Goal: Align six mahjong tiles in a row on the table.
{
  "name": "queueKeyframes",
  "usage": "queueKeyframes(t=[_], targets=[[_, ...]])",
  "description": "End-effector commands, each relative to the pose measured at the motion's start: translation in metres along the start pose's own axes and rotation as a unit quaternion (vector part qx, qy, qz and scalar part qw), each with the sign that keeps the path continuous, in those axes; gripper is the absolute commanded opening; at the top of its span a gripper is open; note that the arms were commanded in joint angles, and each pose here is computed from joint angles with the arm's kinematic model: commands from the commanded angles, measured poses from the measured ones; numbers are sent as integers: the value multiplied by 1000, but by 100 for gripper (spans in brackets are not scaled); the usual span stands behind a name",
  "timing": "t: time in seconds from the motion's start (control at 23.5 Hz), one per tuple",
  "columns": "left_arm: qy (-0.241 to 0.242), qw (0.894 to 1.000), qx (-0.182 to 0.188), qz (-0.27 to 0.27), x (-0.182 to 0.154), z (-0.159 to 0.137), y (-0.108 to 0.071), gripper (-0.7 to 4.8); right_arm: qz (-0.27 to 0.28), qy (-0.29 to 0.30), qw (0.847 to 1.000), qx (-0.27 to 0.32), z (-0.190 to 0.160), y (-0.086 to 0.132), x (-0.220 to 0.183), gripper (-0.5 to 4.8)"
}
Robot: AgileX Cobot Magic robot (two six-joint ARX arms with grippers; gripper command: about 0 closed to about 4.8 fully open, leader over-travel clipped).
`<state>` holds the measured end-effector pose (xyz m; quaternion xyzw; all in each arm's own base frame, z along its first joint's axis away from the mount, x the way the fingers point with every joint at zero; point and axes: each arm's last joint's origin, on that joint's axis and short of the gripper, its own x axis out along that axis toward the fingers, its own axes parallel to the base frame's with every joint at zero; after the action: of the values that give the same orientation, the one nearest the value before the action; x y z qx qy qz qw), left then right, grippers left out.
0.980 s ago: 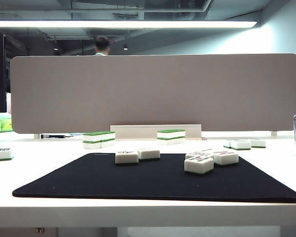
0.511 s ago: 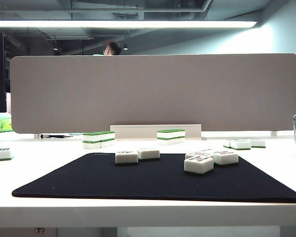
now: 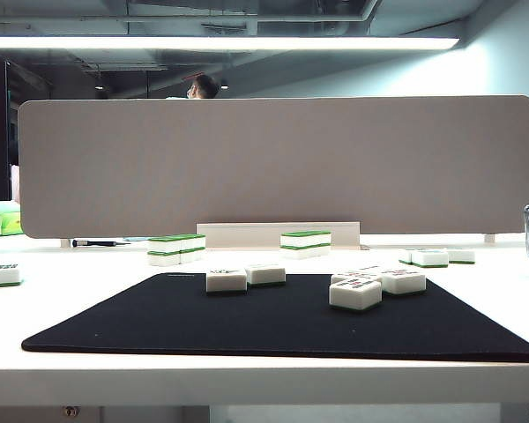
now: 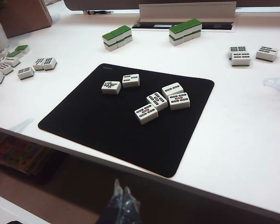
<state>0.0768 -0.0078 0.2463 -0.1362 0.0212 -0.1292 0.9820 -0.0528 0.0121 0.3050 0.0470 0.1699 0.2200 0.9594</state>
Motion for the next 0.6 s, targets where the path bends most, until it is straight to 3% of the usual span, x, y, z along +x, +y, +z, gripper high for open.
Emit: queueKeyframes(t=[0.04,0.21,0.6], targets=[[20,999,7,-24,9,20,-5,30,3,-7,1000,-5,-1,1,-3,-1],[54,997,29,-44,26,40,-8,29,3,-7,1000,-5,-1,1,-3,-1],[128,990,2,-61,89,86,-5,29,3,-7,1000,-5,-1,1,-3,-1]])
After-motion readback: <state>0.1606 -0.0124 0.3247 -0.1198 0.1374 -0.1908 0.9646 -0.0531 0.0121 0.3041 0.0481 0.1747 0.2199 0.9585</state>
